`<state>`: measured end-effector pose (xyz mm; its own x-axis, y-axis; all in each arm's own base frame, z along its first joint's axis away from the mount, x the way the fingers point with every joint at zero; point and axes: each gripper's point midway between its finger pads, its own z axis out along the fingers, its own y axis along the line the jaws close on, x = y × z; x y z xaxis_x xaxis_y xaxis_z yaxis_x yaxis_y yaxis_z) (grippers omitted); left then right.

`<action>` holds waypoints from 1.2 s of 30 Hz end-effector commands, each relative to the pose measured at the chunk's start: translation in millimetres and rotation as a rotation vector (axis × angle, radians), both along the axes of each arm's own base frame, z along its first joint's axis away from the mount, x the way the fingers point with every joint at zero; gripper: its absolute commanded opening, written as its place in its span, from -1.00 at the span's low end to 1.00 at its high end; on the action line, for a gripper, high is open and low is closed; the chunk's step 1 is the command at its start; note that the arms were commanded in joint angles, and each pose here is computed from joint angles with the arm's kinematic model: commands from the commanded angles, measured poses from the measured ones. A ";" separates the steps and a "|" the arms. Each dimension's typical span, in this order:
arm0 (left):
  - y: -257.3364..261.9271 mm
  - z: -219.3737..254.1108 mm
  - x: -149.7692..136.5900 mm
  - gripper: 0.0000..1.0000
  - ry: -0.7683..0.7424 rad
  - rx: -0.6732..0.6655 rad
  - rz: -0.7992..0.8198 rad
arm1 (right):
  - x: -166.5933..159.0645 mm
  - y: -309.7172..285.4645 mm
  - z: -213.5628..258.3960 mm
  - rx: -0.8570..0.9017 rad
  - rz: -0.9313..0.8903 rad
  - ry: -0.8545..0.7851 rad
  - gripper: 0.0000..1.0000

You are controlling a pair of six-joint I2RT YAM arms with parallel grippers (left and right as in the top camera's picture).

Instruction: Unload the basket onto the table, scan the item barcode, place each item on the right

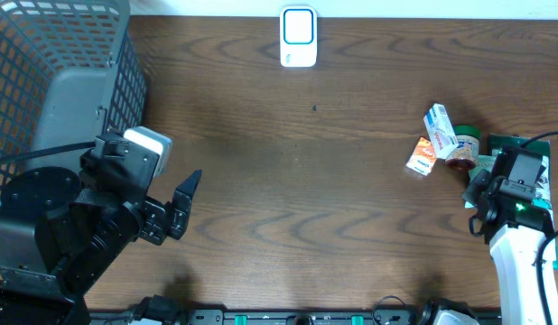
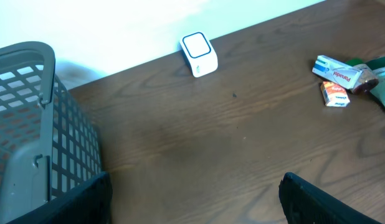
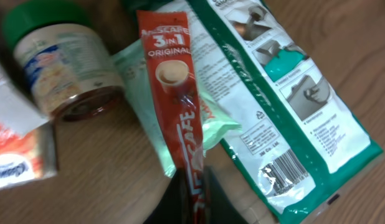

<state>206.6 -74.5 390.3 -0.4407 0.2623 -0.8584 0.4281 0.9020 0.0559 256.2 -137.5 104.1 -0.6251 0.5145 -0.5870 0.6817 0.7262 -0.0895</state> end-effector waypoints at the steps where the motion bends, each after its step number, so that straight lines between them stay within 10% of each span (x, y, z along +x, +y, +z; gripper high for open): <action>1: 1.4 2.0 -0.3 0.72 -0.005 -0.003 0.009 | -3.7 -5.5 -6.7 -0.005 -0.033 0.022 0.47; 7: 1.4 2.1 -0.2 0.72 -0.005 -0.003 0.009 | 7.1 30.2 14.4 0.121 0.120 -0.040 0.99; 18: 1.4 2.0 -0.3 0.72 -0.005 -0.003 0.009 | 1.7 157.6 134.2 0.240 0.611 -0.384 0.98; 36: 1.4 2.1 -0.2 0.72 -0.005 -0.003 0.009 | -78.3 276.1 114.2 0.632 0.999 -0.164 0.99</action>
<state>206.5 -74.5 390.4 -0.4401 0.2622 -0.8588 0.4280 0.9020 0.0561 180.5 139.2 218.6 -0.8462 0.0590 -0.5295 -0.2573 0.8250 0.5031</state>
